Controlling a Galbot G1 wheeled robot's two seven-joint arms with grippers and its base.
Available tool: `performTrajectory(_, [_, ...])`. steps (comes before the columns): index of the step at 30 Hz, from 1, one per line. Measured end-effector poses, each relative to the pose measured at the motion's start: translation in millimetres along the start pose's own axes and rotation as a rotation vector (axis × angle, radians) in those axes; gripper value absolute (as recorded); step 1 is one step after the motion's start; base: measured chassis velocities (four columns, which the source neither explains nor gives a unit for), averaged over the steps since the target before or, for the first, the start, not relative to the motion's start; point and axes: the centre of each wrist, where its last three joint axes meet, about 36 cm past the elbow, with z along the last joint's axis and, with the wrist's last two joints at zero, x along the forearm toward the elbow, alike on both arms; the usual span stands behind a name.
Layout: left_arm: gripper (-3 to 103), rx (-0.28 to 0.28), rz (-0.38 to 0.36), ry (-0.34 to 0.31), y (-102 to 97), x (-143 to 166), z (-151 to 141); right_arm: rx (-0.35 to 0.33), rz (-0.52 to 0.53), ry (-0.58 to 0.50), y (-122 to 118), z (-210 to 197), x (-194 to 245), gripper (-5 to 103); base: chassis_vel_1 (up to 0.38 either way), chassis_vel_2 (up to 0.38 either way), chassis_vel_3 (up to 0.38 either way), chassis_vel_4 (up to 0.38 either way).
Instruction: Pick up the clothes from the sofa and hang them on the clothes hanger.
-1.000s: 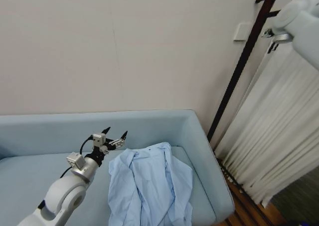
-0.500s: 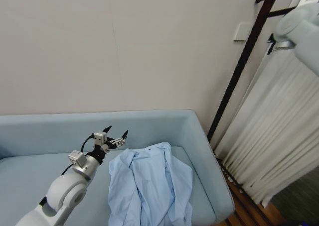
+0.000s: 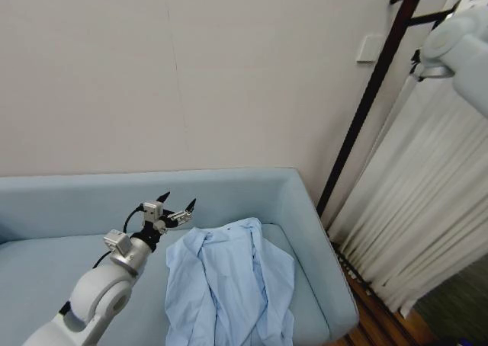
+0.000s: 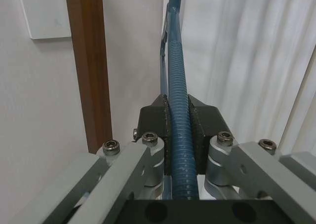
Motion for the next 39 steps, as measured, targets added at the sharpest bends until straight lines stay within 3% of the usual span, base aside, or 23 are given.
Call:
performTrajectory(14, [100,0.011,0.004,-0.001,-4.9,3,1,0.045,-0.064,-0.042,-2,0,39,12,0.0,0.0,0.0,0.0])
performTrajectory(21, [100,0.017,-0.005,-0.003,-6.0,7,2,0.05,-0.105,-0.02,-22,15,59,12,0.0,0.0,0.0,0.0])
performTrajectory(26, [100,0.022,-0.021,-0.002,-4.9,8,5,0.048,-0.203,-0.013,-58,45,85,12,0.0,0.0,0.0,0.0])
performTrajectory(29, [100,0.025,-0.05,0.011,-1.0,8,11,0.009,-0.349,-0.076,-91,71,121,12,0.0,0.0,0.0,0.0])
performTrajectory(31, [100,0.021,-0.068,0.032,2.9,8,18,0.086,-0.445,-0.072,-92,129,142,12,0.0,0.0,0.0,0.0])
performTrajectory(32, [100,0.021,-0.068,0.032,2.9,8,18,0.086,-0.445,-0.072,-92,129,142,12,0.0,0.0,0.0,0.0])
performTrajectory(36, [100,0.015,-0.101,0.075,12.1,7,33,0.208,-0.568,-0.073,-102,192,166,12,0.0,0.0,0.0,0.0])
performTrajectory(39, [100,0.019,-0.12,0.097,15.6,5,41,0.231,-0.624,-0.032,-100,211,170,12,0.0,0.0,0.0,0.0])
